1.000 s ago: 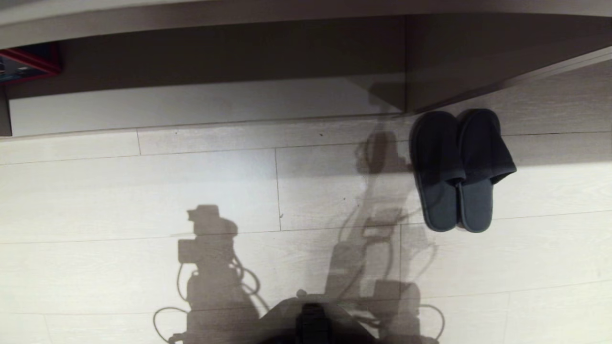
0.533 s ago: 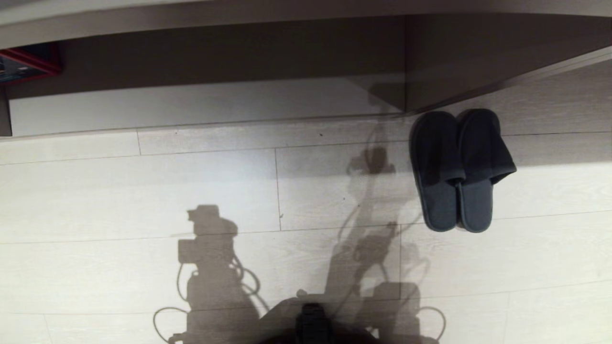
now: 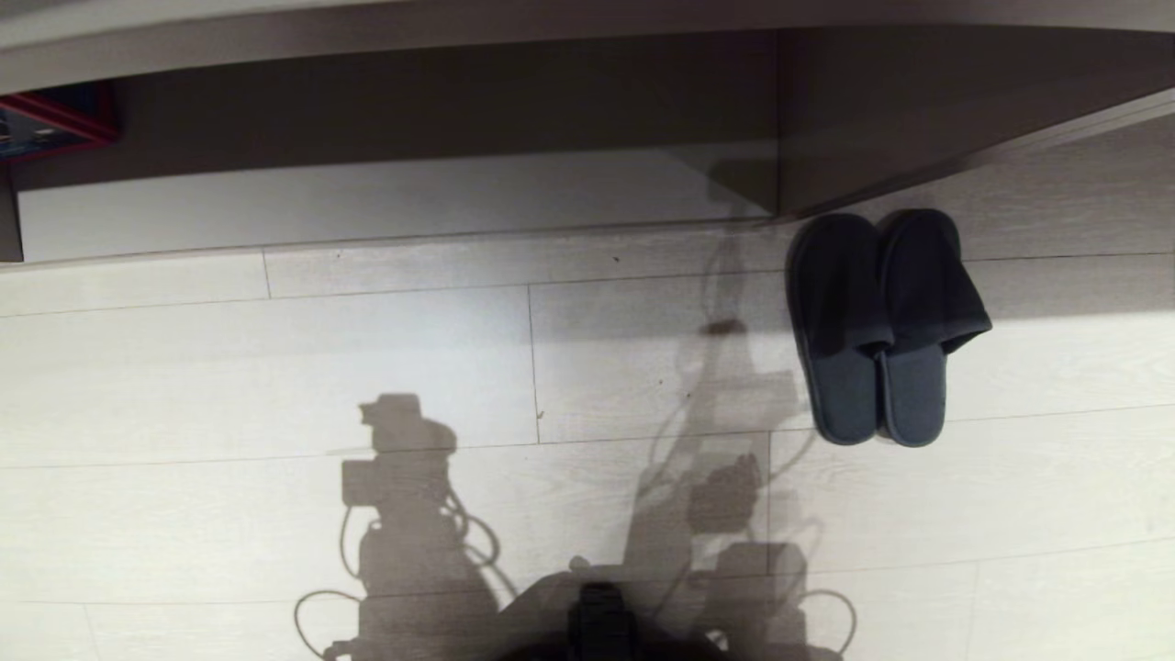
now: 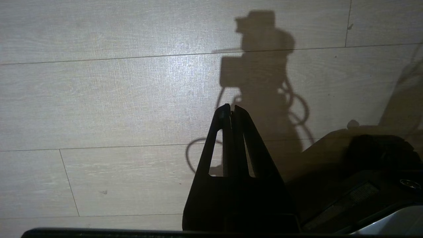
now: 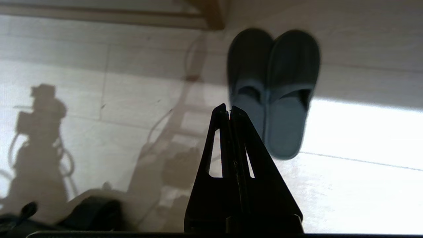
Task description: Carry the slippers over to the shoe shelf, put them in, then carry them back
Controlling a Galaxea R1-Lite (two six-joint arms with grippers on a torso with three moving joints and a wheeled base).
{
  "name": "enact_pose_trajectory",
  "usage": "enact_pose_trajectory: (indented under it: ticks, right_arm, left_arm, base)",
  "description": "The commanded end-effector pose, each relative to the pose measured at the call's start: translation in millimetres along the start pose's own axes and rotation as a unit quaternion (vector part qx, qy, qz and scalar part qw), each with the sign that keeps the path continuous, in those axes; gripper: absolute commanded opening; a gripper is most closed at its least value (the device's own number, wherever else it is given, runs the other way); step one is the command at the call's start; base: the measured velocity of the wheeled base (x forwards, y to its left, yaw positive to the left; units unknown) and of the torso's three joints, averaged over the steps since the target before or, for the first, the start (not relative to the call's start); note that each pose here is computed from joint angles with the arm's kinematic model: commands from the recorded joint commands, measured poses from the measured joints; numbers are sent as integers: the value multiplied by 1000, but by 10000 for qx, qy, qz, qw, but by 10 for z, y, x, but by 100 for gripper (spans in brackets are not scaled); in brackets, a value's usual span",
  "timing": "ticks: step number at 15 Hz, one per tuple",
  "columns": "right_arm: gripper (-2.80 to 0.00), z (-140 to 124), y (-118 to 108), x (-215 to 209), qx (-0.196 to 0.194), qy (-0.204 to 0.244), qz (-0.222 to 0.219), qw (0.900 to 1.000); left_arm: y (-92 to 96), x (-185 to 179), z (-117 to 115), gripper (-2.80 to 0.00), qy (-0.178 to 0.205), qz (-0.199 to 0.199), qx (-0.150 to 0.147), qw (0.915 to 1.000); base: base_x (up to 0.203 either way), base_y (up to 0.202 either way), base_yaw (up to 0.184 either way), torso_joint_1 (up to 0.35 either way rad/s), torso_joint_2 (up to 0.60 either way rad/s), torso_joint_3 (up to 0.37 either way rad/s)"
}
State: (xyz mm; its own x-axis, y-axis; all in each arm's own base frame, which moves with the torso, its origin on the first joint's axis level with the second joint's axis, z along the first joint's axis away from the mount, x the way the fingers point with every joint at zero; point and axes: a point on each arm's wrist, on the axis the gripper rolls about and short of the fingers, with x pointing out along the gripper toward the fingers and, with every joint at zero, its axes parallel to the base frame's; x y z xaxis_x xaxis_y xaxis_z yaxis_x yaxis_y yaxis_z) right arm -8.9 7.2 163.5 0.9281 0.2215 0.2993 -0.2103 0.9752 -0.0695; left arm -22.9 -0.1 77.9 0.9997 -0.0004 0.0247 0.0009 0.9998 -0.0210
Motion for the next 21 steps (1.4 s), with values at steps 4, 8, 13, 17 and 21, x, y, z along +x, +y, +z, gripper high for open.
enact_pose_trajectory:
  ticks: [4,8,13,17,21]
  right_arm:
    - [-280,-386,20,-153,19,658,116,9978]
    - [-280,-616,18,-268,-467,1127,-450,9915]
    - [-280,-779,28,-407,-465,1533,-879,9832]
    - [-280,-789,26,-405,-428,1595,-892,9822]
    - [-280,-789,26,-405,-449,1596,-876,9823]
  left_arm:
    - [0,6,-21,-280,39,3,-1,10000]
    - [0,6,-19,-280,32,3,13,10000]
    - [0,6,-19,-280,31,3,-10,10000]
    - [0,6,-19,-280,32,3,-10,10000]
    - [0,6,-20,-280,37,3,-2,10000]
  base:
    - [0,0,0,0,0,0]
    - [0,0,0,0,0,0]
    - [0,0,0,0,0,7]
    - [0,0,0,2,1,153]
    - [0,0,0,2,3,204]
